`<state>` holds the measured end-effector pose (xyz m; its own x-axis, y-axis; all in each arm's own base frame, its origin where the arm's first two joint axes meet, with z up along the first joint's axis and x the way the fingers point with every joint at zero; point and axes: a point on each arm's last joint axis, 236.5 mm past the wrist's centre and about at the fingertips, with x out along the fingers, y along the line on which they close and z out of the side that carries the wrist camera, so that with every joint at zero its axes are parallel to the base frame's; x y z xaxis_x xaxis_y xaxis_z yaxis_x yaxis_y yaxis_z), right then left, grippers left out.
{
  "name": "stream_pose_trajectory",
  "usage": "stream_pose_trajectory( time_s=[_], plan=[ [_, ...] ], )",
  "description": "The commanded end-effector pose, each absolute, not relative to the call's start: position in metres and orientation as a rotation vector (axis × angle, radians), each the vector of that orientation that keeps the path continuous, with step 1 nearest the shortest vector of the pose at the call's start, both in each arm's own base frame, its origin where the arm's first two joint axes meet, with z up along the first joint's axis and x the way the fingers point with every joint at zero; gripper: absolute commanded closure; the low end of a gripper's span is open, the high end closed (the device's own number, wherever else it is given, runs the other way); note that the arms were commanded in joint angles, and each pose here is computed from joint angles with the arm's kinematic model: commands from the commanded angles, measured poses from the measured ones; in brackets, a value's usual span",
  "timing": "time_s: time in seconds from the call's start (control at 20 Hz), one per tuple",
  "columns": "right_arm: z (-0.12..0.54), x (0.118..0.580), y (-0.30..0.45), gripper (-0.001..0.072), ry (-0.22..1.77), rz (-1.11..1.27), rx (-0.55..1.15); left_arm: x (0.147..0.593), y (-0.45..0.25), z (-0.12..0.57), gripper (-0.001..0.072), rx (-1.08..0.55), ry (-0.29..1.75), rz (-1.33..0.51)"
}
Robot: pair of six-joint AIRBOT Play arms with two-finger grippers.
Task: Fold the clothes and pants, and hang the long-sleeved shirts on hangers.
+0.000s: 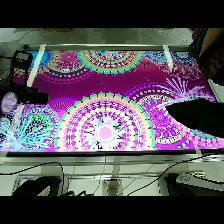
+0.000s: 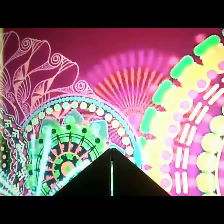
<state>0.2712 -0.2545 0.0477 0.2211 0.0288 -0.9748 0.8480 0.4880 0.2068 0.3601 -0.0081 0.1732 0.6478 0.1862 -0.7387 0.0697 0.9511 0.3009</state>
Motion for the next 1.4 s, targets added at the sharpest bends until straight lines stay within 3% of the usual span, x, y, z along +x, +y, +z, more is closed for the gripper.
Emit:
stream_pose_trajectory(
  time_s=[0.0,0.25,0.4,0.8,0.85,0.95,1.2,1.35],
  plan=[
    [0.042,0.232,-0.256,-0.0008,1.330,-0.803,0.938,0.358,-0.007,0.173,0.0687,0.301,0.871,0.072],
    [0.042,0.232,-0.251,0.0024,1.351,-0.785,0.938,0.358,-0.007,0.173,0.0688,0.301,0.872,0.072],
    [0.047,0.232,-0.241,0.0162,1.361,-0.756,0.963,0.358,-0.007,0.173,0.0687,0.301,0.871,0.072],
    [0.148,0.250,-0.248,0.0167,1.063,-0.752,0.845,0.358,-0.007,0.173,0.0688,0.301,0.871,0.072],
    [0.166,0.259,-0.244,0.0272,1.004,-0.716,0.841,0.358,-0.007,0.173,0.0687,0.301,0.871,0.072],
    [0.189,0.284,-0.221,0.0662,0.940,-0.595,0.821,0.358,-0.007,0.173,0.0688,0.301,0.872,0.072],
    [0.196,0.329,-0.125,0.0679,1.044,-0.297,0.501,0.358,-0.007,0.173,0.0687,0.301,0.872,0.072],
    [0.191,0.338,-0.091,0.0679,1.113,-0.302,0.219,0.358,-0.007,0.173,0.0688,0.301,0.872,0.072]
  ],
)
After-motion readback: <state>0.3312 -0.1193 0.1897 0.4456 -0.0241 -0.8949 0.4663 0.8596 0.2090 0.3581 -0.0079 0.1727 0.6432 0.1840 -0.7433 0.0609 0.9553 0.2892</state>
